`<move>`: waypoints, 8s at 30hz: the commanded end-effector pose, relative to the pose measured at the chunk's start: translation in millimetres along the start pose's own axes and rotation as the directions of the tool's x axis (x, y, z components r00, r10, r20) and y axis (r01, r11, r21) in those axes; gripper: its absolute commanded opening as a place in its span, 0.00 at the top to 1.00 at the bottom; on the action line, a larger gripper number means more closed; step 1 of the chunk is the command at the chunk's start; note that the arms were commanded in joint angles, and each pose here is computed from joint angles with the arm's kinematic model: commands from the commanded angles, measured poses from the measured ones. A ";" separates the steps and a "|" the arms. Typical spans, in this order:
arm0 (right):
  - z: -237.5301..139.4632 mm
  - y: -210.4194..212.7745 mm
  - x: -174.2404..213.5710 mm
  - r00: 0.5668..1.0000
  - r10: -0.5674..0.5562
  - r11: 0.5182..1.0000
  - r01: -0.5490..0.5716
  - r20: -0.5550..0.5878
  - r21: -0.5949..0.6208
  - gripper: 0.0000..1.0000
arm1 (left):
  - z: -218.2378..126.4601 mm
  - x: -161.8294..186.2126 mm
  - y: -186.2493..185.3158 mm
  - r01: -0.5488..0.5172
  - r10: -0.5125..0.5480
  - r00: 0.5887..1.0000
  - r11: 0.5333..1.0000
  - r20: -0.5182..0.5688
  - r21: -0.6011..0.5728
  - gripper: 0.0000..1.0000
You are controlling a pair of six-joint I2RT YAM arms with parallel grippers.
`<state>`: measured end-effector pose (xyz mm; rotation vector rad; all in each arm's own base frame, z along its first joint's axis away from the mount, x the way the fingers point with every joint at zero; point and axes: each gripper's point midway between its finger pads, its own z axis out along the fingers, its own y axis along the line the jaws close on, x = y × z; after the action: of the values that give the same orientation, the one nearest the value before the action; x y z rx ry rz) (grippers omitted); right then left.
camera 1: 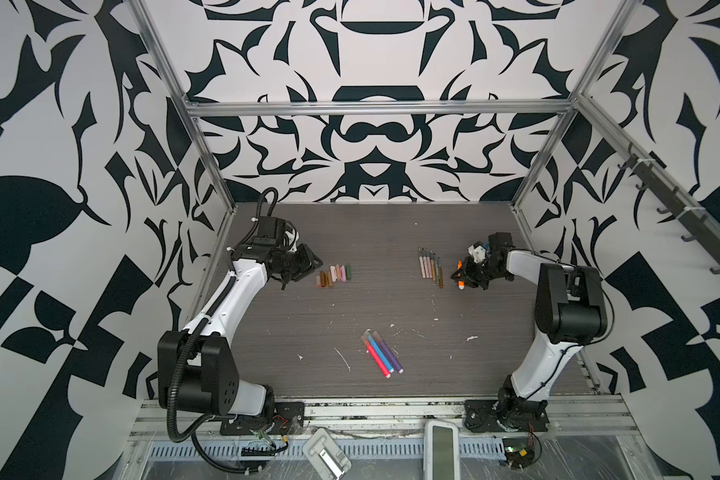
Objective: Open the pen caps
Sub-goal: 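Lower the orange marker beside the uncapped pens and open the right gripper, then grasp the purple felt marker with the right gripper while the left returns, then lift the purple marker toward the left gripper while the left reaches toward it, then close the left gripper on the cap of the purple marker, then pull the cap off with the left gripper while the right holds the marker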
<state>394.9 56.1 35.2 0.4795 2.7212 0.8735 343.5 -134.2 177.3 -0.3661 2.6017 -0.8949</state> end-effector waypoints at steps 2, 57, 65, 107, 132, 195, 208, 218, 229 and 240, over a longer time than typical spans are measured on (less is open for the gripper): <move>0.4 12.9 -10.3 0.999 -0.037 0.998 0.037 0.015 -0.046 0.92 | -0.5 5.6 0.9 0.005 -0.005 1.000 1.000 -0.010 0.006 0.63; -1.9 133.6 255.5 0.781 -0.623 0.775 0.623 -0.040 0.102 0.68 | -17.0 61.9 -17.1 -0.007 -0.019 0.996 0.956 0.086 0.293 0.58; 10.4 114.4 306.7 0.726 -0.681 0.710 0.686 -0.094 0.160 0.68 | -26.3 69.7 -21.9 -0.027 -0.007 0.994 0.948 0.107 0.316 0.58; 16.9 79.5 290.1 0.735 -0.654 0.706 0.678 -0.178 0.204 0.93 | 22.0 99.9 -44.3 -0.003 0.004 1.000 0.958 -0.001 0.286 0.53; -34.8 142.4 276.8 0.802 -0.597 0.801 0.596 0.005 -0.046 1.00 | 113.4 161.2 -120.9 -0.018 0.094 0.973 0.942 -0.213 0.336 0.51; -33.7 182.6 253.2 0.809 -0.583 0.808 0.587 0.080 -0.049 0.68 | 95.7 191.8 -151.6 -0.019 0.145 0.957 0.894 -0.250 0.448 1.00; -9.7 169.2 274.2 0.816 -0.577 0.815 0.578 0.043 -0.033 1.00 | 82.6 109.5 -111.6 -0.082 0.125 0.984 0.951 -0.130 0.300 1.00; -19.3 146.4 294.3 0.841 -0.523 0.843 0.534 0.135 -0.062 1.00 | 61.5 12.5 -26.1 -0.163 0.164 0.986 0.983 0.003 -0.086 1.00; -10.8 98.2 250.2 0.857 -0.485 0.874 0.484 0.172 0.055 1.00 | 51.1 -1.0 83.6 -0.035 0.045 0.999 0.919 0.015 -0.392 1.00; 15.4 90.2 234.8 0.852 -0.515 0.857 0.508 0.094 0.088 1.00 | 94.8 -14.1 119.9 -0.034 0.017 0.999 0.864 -0.039 -0.502 1.00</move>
<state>195.8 201.9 31.0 -0.1289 2.6240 0.5114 366.6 -89.1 28.5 -0.4667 2.8651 -0.2084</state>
